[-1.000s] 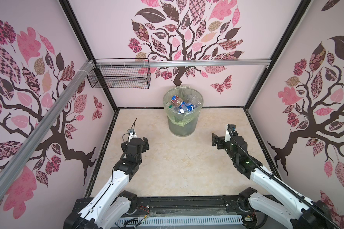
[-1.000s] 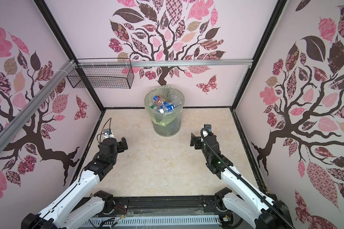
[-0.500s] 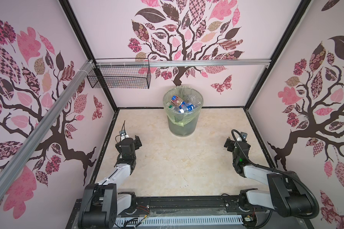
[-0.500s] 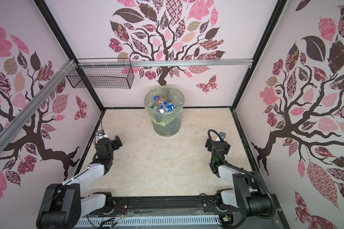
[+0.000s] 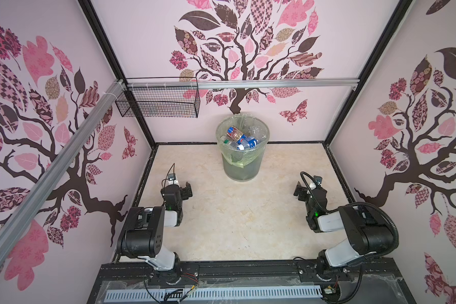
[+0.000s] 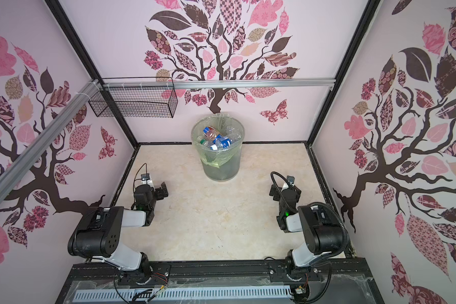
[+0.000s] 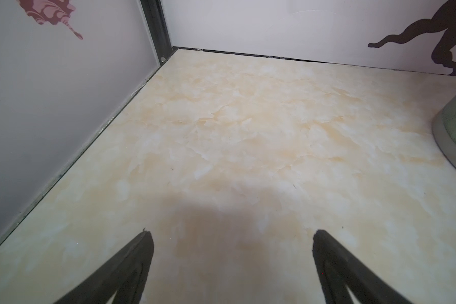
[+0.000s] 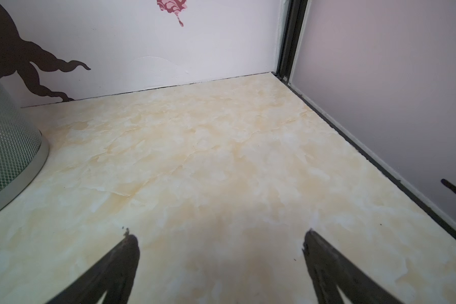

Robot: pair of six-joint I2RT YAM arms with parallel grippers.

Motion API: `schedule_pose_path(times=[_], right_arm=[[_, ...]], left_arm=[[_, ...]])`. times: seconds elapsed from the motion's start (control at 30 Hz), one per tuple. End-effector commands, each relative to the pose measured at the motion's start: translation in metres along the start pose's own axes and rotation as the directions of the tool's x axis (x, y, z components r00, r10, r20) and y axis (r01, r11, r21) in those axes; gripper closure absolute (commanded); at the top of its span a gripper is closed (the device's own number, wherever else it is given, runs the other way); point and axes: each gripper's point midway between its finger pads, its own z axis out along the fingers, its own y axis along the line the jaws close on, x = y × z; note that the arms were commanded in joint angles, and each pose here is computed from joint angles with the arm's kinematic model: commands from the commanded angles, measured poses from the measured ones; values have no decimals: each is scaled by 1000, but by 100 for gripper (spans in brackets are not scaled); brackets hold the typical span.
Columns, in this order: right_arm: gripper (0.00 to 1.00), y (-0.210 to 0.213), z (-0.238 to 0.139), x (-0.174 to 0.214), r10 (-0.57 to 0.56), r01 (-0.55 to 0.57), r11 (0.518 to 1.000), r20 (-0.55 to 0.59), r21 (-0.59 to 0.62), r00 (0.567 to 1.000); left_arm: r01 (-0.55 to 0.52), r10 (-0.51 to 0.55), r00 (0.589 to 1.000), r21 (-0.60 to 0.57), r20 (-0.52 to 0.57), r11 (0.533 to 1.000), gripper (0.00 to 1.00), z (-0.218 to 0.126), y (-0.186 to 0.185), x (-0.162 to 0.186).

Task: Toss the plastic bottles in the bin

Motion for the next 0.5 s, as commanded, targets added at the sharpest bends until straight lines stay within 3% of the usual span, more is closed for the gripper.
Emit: schedule_pose_path(times=[0.0,0.47], right_arm=[[0,18,6,-17,-2,7,995,46,-103,999],[0,17,5,-18,-6,11,995,51,-103,999]], left_arm=[[4,-5,995,17,102,1000,2,-2,-3,-21],[2,-3,997,14,77,1000,2,-3,-2,-19]])
